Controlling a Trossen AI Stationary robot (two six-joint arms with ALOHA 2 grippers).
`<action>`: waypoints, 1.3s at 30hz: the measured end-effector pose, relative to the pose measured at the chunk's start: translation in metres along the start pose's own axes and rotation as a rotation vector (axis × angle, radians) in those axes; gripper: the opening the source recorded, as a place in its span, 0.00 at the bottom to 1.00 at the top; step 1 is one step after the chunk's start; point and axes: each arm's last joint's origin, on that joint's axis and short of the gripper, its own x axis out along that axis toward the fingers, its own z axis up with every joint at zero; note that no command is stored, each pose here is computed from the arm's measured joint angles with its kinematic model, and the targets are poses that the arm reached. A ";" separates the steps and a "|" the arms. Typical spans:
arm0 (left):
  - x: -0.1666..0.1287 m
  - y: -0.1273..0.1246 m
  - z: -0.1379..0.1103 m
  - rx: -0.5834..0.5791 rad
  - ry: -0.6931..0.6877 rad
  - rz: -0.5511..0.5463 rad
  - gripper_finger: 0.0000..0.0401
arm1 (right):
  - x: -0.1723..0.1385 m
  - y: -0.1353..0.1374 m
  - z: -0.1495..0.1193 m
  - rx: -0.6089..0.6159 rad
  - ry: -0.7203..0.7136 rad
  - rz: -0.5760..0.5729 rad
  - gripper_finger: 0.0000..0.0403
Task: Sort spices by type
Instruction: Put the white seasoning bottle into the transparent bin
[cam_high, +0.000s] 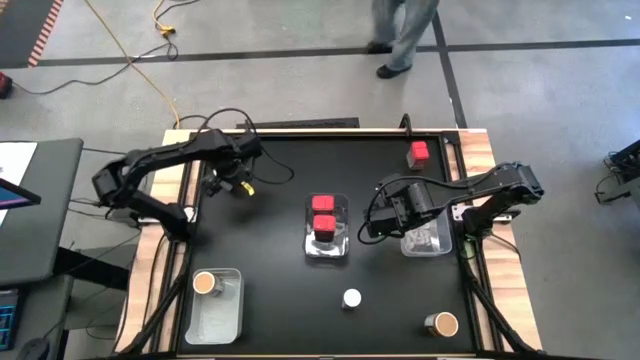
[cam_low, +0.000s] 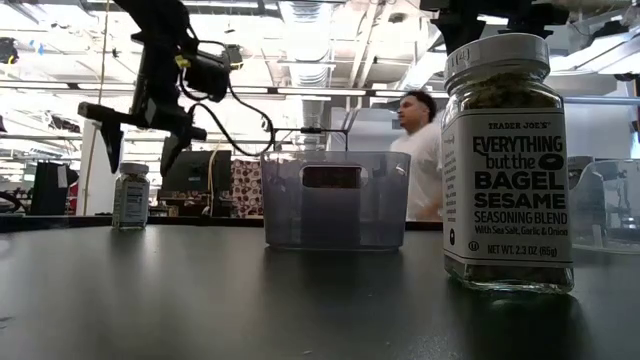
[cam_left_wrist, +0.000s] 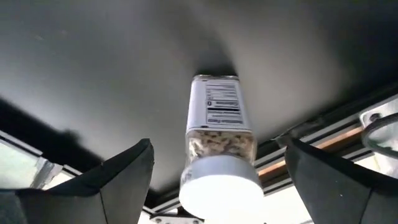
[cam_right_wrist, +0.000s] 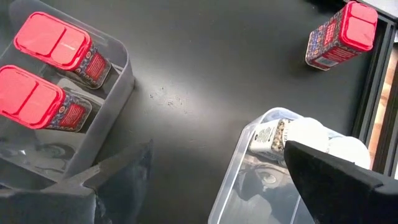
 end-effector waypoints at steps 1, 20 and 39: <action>0.003 0.001 0.001 0.004 0.006 -0.011 0.86 | 0.000 0.000 0.000 -0.001 0.000 0.000 0.96; 0.015 0.008 0.003 -0.046 0.095 -0.051 0.73 | 0.000 0.000 0.000 -0.030 0.000 -0.001 0.96; 0.015 0.006 0.002 -0.210 0.109 -0.064 0.50 | 0.000 0.000 0.000 -0.026 -0.001 0.002 0.96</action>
